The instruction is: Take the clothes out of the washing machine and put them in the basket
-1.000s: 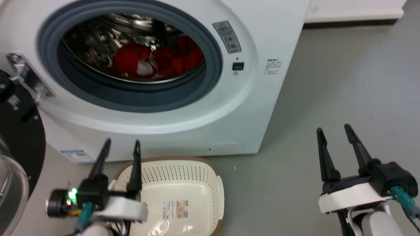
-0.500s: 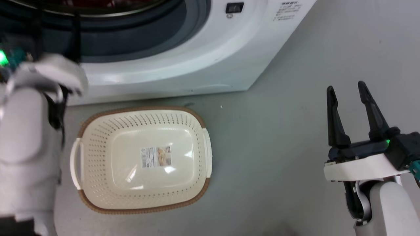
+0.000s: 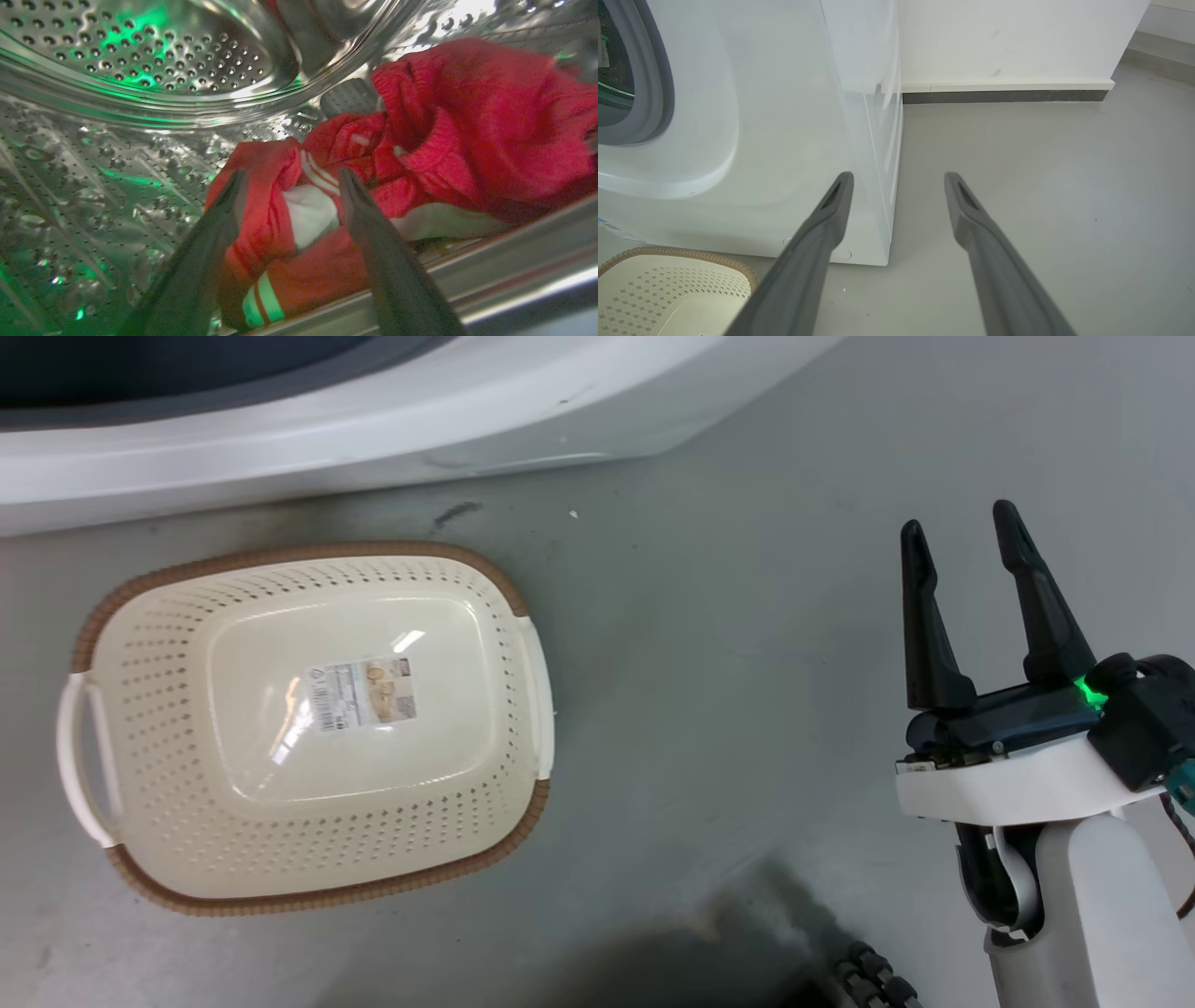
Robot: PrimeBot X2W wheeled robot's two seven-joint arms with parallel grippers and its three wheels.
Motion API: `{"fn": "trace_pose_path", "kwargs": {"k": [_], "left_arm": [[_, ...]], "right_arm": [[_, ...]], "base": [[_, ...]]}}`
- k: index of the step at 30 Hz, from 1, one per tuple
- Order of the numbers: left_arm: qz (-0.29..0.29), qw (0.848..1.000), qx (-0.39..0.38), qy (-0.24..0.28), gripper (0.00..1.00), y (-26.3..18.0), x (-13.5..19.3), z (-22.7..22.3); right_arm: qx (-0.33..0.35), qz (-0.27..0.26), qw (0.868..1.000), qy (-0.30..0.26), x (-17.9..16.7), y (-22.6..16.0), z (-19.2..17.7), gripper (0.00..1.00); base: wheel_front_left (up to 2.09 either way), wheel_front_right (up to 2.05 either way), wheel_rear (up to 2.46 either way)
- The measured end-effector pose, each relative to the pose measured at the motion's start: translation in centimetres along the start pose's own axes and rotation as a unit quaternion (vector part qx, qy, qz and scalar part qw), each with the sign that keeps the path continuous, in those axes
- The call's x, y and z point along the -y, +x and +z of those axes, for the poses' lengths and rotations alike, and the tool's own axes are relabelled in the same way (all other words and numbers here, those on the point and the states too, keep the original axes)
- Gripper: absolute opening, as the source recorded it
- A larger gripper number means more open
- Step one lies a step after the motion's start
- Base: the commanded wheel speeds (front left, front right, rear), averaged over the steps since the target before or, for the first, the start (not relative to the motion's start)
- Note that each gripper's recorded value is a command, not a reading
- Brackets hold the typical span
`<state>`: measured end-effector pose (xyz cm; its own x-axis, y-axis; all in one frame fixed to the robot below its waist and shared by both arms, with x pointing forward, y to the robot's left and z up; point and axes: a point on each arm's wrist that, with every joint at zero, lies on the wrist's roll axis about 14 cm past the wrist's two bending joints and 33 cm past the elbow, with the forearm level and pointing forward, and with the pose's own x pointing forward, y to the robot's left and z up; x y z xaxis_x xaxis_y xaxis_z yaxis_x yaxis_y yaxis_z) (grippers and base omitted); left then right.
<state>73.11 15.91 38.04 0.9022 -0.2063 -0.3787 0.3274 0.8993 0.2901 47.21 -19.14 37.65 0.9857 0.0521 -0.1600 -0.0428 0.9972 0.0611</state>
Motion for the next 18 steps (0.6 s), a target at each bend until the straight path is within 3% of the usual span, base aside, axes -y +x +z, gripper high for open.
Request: {"fn": "trace_pose_path", "kwargs": {"k": [6,11,18], "left_arm": [[0.001,0.997,-0.064,0.042,1.00,3.2,-0.9,-1.4],[0.018,0.993,-0.105,0.044,1.00,4.9,-2.6,-2.1],[0.014,0.984,-0.176,0.038,1.00,6.3,-2.5,-5.2]], "right_arm": [[-0.016,-0.005,1.000,0.008,0.4,0.0,-1.4,1.00],[-0.032,-0.011,0.999,0.009,0.8,-0.5,-2.4,1.00],[-0.051,-0.020,0.998,0.009,1.4,-1.1,-3.5,1.00]], "base": [[0.00,0.00,0.00],[0.00,0.00,0.00],[0.00,0.00,0.00]]}}
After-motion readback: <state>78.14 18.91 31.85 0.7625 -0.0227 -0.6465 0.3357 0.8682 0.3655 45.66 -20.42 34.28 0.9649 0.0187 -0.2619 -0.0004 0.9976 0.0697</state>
